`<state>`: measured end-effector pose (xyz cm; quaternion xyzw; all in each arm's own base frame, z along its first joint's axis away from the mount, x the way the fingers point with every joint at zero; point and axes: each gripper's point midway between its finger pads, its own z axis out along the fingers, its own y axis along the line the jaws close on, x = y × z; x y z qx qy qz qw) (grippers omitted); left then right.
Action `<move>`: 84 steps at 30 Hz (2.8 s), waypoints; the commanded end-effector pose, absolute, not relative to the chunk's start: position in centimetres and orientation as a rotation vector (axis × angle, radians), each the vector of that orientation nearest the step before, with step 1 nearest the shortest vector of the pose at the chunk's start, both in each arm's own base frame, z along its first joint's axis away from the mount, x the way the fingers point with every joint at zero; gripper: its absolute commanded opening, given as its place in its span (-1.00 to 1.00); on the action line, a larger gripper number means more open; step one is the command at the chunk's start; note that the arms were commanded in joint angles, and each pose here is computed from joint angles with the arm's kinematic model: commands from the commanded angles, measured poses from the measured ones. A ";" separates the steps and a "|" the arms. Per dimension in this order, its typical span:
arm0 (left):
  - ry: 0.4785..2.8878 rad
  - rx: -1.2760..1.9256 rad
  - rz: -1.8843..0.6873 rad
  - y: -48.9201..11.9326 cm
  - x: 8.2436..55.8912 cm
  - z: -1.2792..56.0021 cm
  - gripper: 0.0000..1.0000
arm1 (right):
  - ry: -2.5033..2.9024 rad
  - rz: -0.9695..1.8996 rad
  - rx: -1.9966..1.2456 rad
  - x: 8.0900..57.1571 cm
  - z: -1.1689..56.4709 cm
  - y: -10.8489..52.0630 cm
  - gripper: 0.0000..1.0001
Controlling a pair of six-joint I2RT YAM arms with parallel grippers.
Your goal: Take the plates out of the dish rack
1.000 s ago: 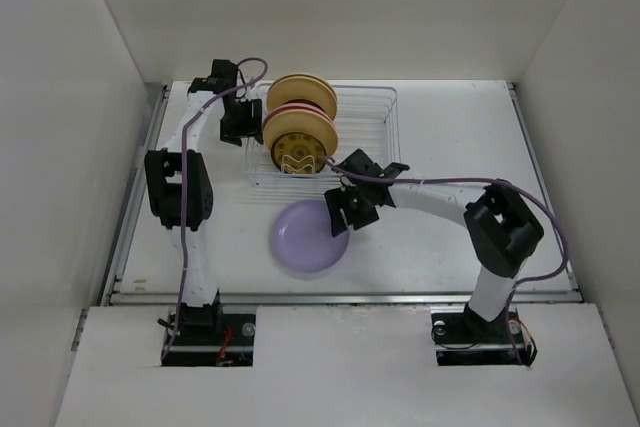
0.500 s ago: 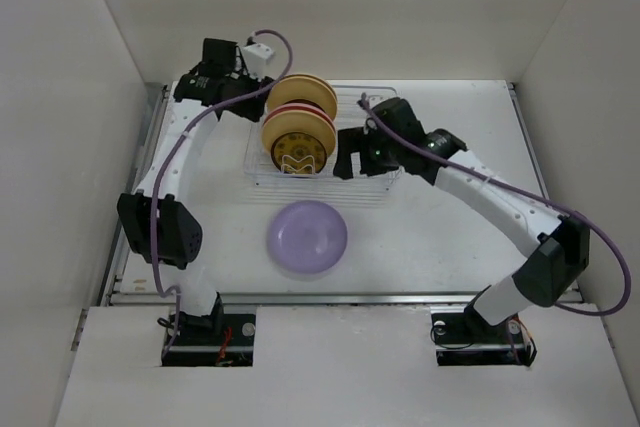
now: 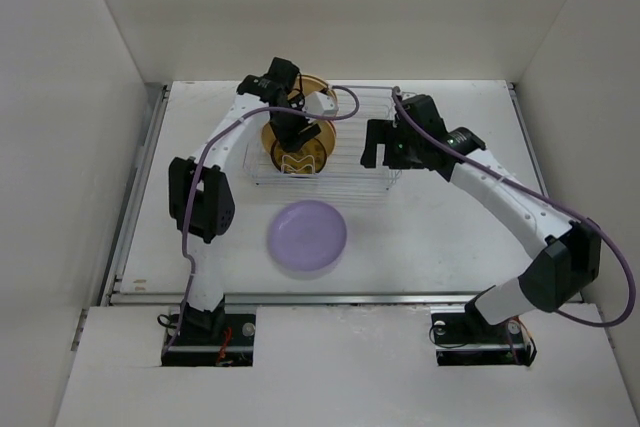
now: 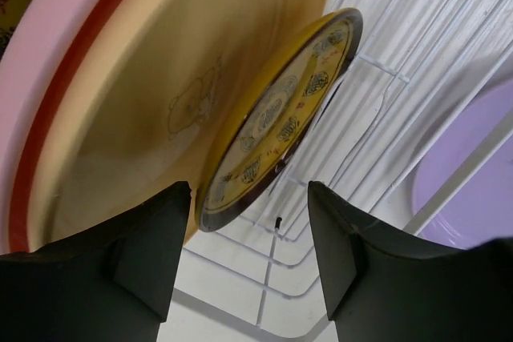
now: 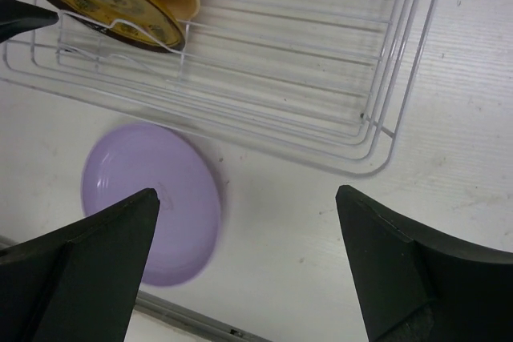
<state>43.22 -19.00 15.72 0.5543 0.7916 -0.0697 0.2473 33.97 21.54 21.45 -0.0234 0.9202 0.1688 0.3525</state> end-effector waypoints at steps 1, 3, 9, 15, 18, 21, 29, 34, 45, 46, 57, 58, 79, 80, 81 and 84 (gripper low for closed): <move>2.109 1.462 -0.103 -18.6 45.0 17.8 0.16 | 2.314 0.494 -0.052 33.4 23.4 21.6 0.96; 2.115 1.433 -0.077 -18.5 45.7 17.0 0.18 | 2.323 0.489 -0.053 33.0 23.0 21.4 0.96; 2.187 1.415 -0.092 -18.3 45.2 14.7 0.09 | 2.332 0.501 -0.060 32.7 21.9 21.5 0.96; 2.275 1.323 -0.087 -18.1 45.4 14.0 -1.00 | 2.324 0.481 -0.049 33.5 21.4 21.6 0.96; 2.289 1.300 -0.094 -18.0 45.0 14.9 -1.00 | 2.340 0.497 -0.061 33.7 21.1 22.1 0.96; 2.261 1.287 -0.081 -17.5 45.0 16.2 -1.00 | 2.344 0.524 -0.074 33.7 21.0 22.6 0.96; 2.086 1.239 -0.071 -17.3 44.4 23.6 -1.00 | 2.337 0.569 -0.080 34.0 21.5 23.5 0.96; 2.052 1.202 -0.118 -17.8 43.8 26.8 -1.00 | 2.354 0.572 -0.085 34.5 20.9 24.0 0.93; 2.293 0.970 -0.137 -12.7 38.2 27.5 -1.00 | 2.300 0.582 -0.110 35.8 22.5 24.6 0.93; 2.294 0.944 -0.145 -12.1 37.2 28.3 -1.00 | 2.277 0.585 -0.122 36.1 23.2 24.7 0.90; 2.892 0.927 -0.067 -1.7 24.7 20.9 -1.00 | 2.096 0.403 -0.380 44.1 26.7 29.3 0.32; 2.977 0.970 -0.085 -1.3 23.0 18.9 -1.00 | 2.086 0.371 -0.403 45.1 26.1 29.6 0.26; 3.297 0.523 -0.194 3.2 25.1 5.9 -0.98 | 1.927 0.398 -0.567 49.6 23.8 35.7 -0.02; 3.290 0.507 -0.191 3.4 25.2 5.8 -0.98 | 1.927 0.398 -0.567 49.6 23.8 35.7 -0.05; 3.286 0.482 -0.184 3.4 25.4 5.7 -0.91 | 1.927 0.398 -0.567 49.6 23.8 35.7 -0.05; 3.260 0.479 -0.171 3.5 26.3 6.1 -0.04 | 1.925 0.404 -0.576 49.2 23.6 36.1 -0.08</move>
